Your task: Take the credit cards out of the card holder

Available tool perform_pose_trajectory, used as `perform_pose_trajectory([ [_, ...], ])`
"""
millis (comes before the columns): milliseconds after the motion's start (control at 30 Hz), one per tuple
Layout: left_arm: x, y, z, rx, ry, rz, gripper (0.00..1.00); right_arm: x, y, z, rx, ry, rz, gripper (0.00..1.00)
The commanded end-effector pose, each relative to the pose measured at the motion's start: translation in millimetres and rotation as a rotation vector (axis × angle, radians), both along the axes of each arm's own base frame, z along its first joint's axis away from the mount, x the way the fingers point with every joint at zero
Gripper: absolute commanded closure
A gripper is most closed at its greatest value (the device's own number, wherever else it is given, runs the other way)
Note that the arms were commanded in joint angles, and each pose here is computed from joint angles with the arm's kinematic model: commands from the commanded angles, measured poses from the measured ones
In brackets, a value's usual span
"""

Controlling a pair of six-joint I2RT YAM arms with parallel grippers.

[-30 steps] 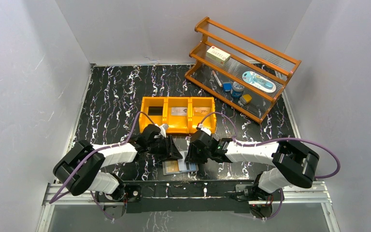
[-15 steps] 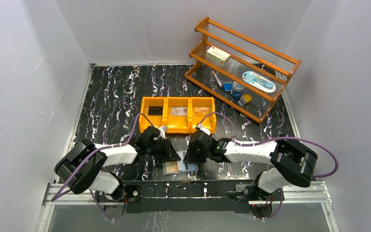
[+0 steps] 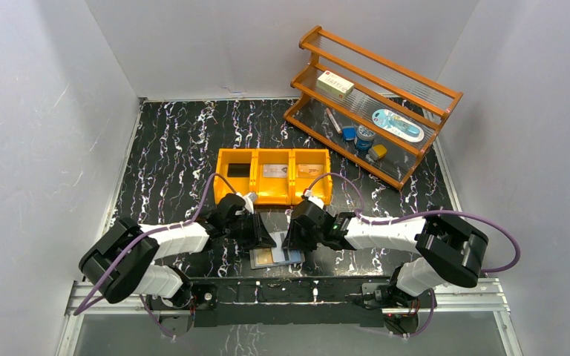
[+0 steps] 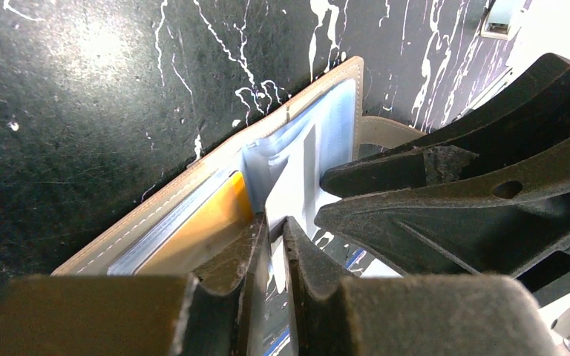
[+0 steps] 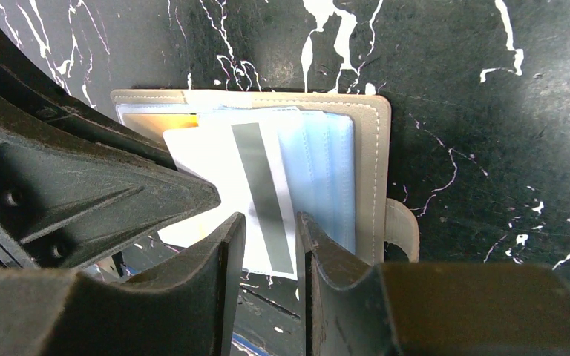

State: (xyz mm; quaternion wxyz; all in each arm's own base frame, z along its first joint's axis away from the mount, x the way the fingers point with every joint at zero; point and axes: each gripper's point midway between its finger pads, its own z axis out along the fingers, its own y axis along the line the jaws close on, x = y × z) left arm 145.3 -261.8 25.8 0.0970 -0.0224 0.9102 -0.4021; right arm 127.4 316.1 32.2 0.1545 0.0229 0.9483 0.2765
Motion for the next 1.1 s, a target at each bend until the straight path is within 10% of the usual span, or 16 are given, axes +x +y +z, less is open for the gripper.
perform_pose_trajectory([
  [0,1.0,-4.4,8.1,-0.011,-0.022,-0.032,0.93,-1.8,-22.7,-16.6,-0.096,0.006,-0.034,0.60],
  [800,8.0,15.4,11.7,0.135,-0.079,-0.030,1.00,8.7,36.1,66.7,0.163,-0.171,0.189,0.57],
  [1067,7.0,15.6,11.3,0.133,-0.077,-0.031,0.99,11.3,26.5,17.6,0.029,-0.071,0.100,0.56],
])
